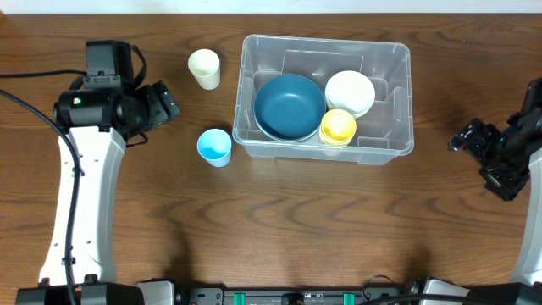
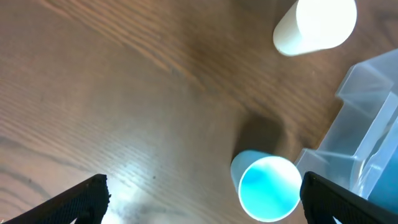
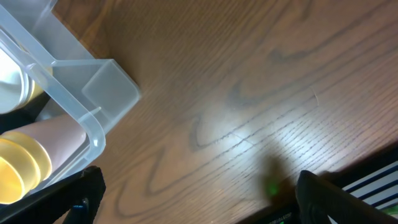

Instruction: Pack container

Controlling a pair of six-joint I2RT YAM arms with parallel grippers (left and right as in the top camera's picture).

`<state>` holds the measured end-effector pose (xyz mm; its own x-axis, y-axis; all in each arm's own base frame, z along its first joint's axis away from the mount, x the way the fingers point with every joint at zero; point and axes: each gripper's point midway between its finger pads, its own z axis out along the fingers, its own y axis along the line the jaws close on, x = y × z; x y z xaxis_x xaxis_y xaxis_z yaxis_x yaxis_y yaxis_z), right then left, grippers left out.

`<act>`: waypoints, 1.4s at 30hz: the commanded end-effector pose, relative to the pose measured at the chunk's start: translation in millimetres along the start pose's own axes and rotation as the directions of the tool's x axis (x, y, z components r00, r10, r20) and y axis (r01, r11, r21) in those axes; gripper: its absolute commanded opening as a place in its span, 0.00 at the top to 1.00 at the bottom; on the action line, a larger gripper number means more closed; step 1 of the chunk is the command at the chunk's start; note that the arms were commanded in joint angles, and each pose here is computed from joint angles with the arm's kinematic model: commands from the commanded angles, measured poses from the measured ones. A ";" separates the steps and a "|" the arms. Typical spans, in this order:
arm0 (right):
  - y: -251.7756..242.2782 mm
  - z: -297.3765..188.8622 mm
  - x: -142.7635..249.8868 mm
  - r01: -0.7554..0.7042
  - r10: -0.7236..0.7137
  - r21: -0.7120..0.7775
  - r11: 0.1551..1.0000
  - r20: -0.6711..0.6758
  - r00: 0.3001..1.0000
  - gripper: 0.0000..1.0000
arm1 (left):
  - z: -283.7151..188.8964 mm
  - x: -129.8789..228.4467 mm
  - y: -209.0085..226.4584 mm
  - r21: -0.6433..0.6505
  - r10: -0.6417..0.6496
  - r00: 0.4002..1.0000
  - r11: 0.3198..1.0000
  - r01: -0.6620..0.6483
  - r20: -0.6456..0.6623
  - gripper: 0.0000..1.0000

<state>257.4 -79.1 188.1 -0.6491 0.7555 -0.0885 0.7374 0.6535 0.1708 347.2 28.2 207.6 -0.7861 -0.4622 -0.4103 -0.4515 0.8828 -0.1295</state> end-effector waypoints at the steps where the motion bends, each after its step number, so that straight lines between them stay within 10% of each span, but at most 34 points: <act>1: 6.3 -3.2 -0.3 -0.027 0.028 -0.045 0.999 0.004 1.000 0.01 | -1.2 1.7 4.4 -0.018 -0.001 1.000 1.000 0.001 -0.007 0.02; 13: 35.1 -7.2 -2.8 0.024 -0.024 -0.198 0.980 0.002 1.000 0.02 | -1.3 7.5 7.1 -0.029 0.001 1.000 1.000 -0.002 -0.031 0.02; 17: 92.9 -29.7 -0.4 0.254 -0.243 -0.477 0.841 0.087 0.966 0.26 | -1.3 7.4 7.1 -0.029 0.000 1.000 1.000 -0.001 -0.030 0.02; 20: 117.5 -47.2 -1.4 0.326 -0.289 -0.537 0.778 0.155 0.945 0.80 | -1.3 7.4 7.1 -0.029 0.001 1.000 1.000 -0.002 -0.031 0.02; 22: 131.7 -60.6 -2.2 0.379 -0.315 -0.538 0.753 0.211 0.925 0.99 | -1.3 7.4 7.1 -0.029 0.000 1.000 1.000 -0.001 -0.030 0.02; 33: 248.6 -166.2 18.7 0.672 -0.361 -0.476 0.568 0.590 0.722 0.99 | -1.3 7.5 7.1 -0.029 0.001 1.000 1.000 -0.002 -0.031 0.02; 42: 346.6 -102.6 53.1 0.696 -0.448 -0.540 0.474 0.533 0.718 0.99 | -1.3 7.4 7.1 -0.029 0.001 1.000 1.000 -0.002 -0.031 0.02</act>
<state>439.0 163.1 382.4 -0.6386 0.2798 -0.7169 -0.2489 0.8064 0.5365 338.6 27.8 203.8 -0.8012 -0.4630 -0.3792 -0.4561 0.8826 -0.1139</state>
